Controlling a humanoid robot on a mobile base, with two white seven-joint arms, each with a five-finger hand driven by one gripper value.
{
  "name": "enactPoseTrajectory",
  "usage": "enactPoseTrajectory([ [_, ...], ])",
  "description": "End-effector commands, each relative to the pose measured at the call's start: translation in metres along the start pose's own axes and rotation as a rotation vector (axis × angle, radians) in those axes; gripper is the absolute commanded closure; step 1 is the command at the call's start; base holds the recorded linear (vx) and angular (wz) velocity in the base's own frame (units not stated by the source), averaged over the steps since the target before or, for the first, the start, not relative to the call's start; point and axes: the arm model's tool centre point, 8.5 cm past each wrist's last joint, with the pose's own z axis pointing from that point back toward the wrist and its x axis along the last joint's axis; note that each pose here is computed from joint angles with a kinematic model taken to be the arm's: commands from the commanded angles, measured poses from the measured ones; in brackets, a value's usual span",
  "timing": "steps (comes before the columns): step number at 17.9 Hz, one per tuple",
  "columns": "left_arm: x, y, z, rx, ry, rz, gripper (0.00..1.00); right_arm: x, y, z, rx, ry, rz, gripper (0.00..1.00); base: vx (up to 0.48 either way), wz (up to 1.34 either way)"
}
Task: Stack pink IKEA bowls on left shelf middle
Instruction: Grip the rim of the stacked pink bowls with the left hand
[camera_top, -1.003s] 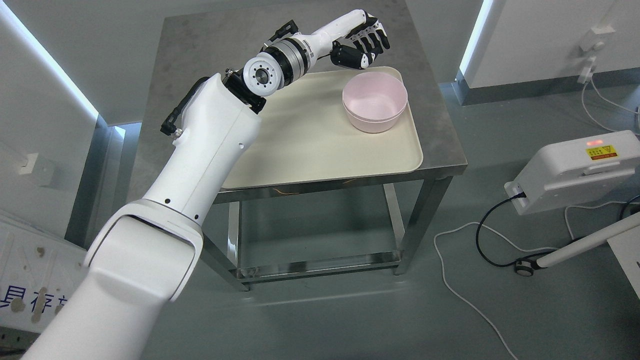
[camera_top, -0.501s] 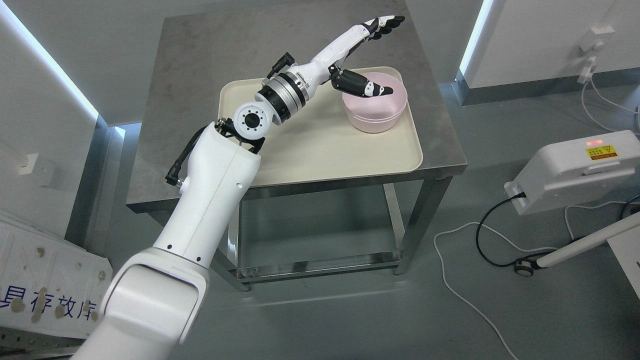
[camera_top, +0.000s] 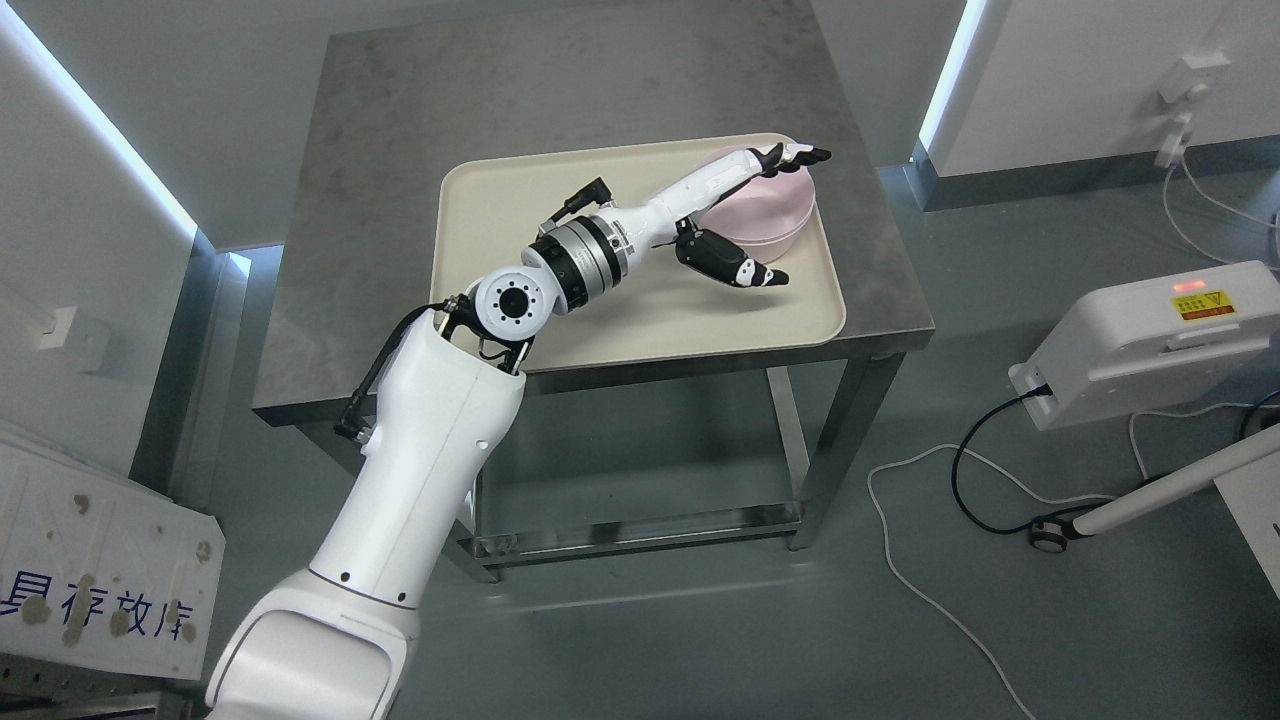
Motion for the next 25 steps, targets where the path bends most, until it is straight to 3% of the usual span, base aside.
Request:
enactPoseTrajectory([
  [1, 0.015, 0.028, 0.021, 0.063, 0.122, -0.205, 0.17, 0.006, -0.011, -0.001, -0.019, -0.017, -0.002, 0.00, 0.000, 0.00],
  [8, 0.027, 0.009, 0.005, -0.038, 0.127, -0.245, 0.40, 0.006, -0.011, -0.001, -0.019, -0.017, -0.002, 0.00, 0.000, 0.00],
  [11, 0.030, -0.013, -0.007, -0.086, 0.145, -0.301, 0.40, 0.006, -0.011, -0.001, -0.019, -0.017, -0.002, 0.00, 0.000, 0.00],
  [16, 0.007, -0.029, -0.012, -0.145, 0.225, -0.344, 0.41, 0.006, -0.011, -0.001, -0.019, -0.017, -0.002, 0.00, 0.000, 0.00],
  [20, 0.001, -0.021, -0.009, -0.126, 0.238, -0.344, 0.48, 0.006, -0.011, -0.001, -0.019, -0.017, -0.002, 0.00, 0.000, 0.00],
  [23, -0.011, 0.012, -0.006, -0.061, 0.252, -0.374, 0.48, 0.006, -0.011, -0.001, -0.019, -0.017, -0.002, 0.00, 0.000, 0.00],
  [25, -0.012, 0.012, -0.007, -0.068, 0.249, -0.384, 0.48, 0.006, -0.011, -0.001, -0.019, -0.017, -0.002, 0.00, 0.000, 0.00],
])
